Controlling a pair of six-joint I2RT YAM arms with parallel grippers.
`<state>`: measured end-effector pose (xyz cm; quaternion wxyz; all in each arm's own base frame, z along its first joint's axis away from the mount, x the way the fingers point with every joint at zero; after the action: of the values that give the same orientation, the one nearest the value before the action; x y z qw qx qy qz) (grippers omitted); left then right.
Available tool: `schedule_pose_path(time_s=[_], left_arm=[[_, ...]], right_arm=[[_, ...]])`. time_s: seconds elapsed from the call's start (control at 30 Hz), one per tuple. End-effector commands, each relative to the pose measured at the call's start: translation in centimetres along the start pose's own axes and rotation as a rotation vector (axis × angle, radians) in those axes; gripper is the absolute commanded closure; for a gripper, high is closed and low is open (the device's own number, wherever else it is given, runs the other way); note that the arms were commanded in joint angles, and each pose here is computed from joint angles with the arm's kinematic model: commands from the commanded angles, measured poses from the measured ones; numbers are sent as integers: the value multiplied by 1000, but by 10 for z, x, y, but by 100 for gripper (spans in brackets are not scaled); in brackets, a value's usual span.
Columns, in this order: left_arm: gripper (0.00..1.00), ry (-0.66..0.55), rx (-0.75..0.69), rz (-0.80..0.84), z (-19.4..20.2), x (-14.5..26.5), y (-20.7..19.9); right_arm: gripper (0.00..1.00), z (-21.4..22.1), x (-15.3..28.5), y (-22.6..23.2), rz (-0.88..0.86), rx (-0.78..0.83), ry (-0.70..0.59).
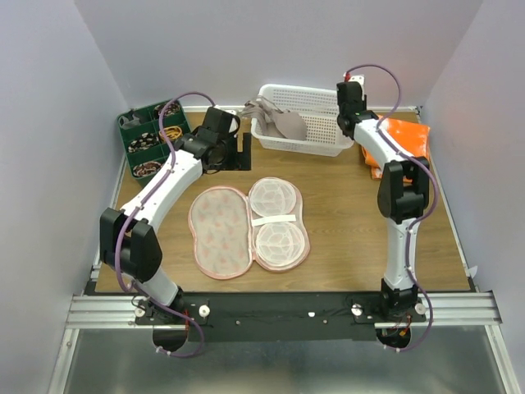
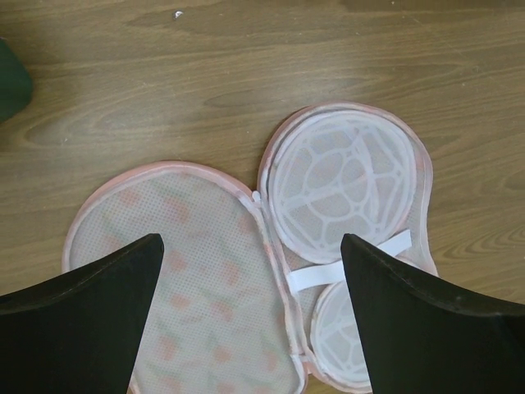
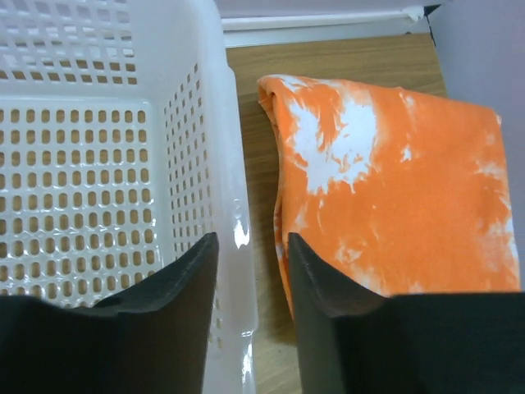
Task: Place the bra in the laundry bag and zip it closed
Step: Adjust the bin at the center of the board.
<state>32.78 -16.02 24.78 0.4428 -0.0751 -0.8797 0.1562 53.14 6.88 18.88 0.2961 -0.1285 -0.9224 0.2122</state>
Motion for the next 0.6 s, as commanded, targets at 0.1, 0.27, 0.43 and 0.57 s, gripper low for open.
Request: schedule_pose_path(time_s=[0.1,0.27,0.43,0.57], left_arm=[[1,-77,35,10,-15,17,5],[1,-112,58,24,-22,24,5],[1,-129,83,29,-22,29,7],[1,-113,92,60,-16,30,8]], right_arm=[[30,-26,40,-34,12,-99,-66],[26,-67,72,-7,-443,-170,-188],[24,-87,87,46,-714,-93,-184],[22,-82,83,91,-812,14,-213]])
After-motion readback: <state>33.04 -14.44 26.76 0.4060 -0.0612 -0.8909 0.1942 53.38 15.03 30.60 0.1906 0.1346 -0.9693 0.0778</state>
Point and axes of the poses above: each gripper's point midway between its finger pads, its own x axis back along the fingers, its own y axis along the line the jaws close on, z = x × y, the point moved 8 cm from there along x, back along the fingers, and after that the axes turned 12 degrees about x, right-handed, at the moved point
